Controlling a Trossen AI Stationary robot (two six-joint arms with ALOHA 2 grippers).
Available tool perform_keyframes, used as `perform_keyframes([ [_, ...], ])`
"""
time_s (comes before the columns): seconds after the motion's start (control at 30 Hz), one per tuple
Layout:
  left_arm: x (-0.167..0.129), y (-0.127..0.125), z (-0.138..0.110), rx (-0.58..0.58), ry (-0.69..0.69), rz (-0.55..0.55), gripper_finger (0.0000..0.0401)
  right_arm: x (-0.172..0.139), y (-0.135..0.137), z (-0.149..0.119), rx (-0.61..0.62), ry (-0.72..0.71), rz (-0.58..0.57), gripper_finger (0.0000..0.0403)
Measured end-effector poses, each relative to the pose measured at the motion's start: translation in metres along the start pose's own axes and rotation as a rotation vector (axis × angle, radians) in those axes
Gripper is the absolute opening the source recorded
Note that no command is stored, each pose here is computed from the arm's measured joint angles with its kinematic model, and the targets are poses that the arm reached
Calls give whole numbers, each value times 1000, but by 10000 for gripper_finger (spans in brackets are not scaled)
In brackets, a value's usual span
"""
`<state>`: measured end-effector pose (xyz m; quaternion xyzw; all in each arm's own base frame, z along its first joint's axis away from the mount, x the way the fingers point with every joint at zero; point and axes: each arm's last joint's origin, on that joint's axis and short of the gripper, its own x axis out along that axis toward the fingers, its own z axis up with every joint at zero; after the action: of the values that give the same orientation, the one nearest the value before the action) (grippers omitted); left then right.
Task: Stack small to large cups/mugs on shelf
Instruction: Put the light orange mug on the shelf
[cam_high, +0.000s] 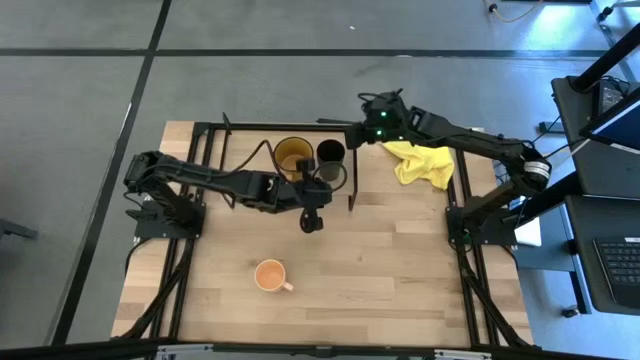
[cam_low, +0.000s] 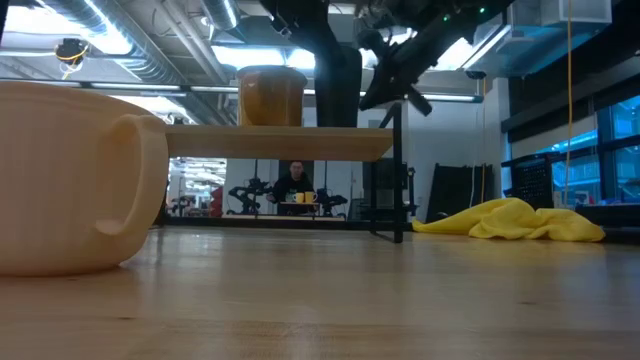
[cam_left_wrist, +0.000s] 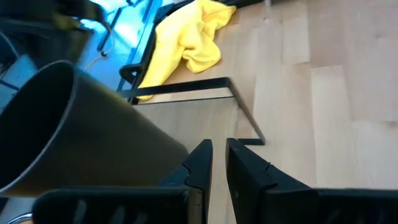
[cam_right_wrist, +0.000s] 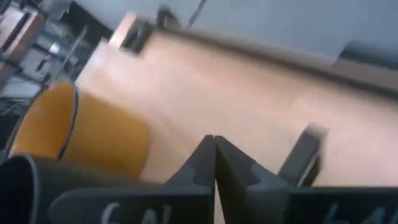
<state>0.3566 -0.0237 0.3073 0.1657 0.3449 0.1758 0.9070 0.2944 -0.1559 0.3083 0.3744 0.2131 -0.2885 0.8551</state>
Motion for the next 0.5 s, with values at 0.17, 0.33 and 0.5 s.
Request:
perform_keyframes([
  [0.17,-31,-2,10,-21,-86,-44,39,-41,13,17,-162,-226,19,22],
  [0.33,-79,17,9,-123,-136,-300,39,-89,29,19,-303,-353,85,31],
  [0.5,-122,22,-30,-98,155,-401,39,-127,44,-3,-419,-314,154,38],
])
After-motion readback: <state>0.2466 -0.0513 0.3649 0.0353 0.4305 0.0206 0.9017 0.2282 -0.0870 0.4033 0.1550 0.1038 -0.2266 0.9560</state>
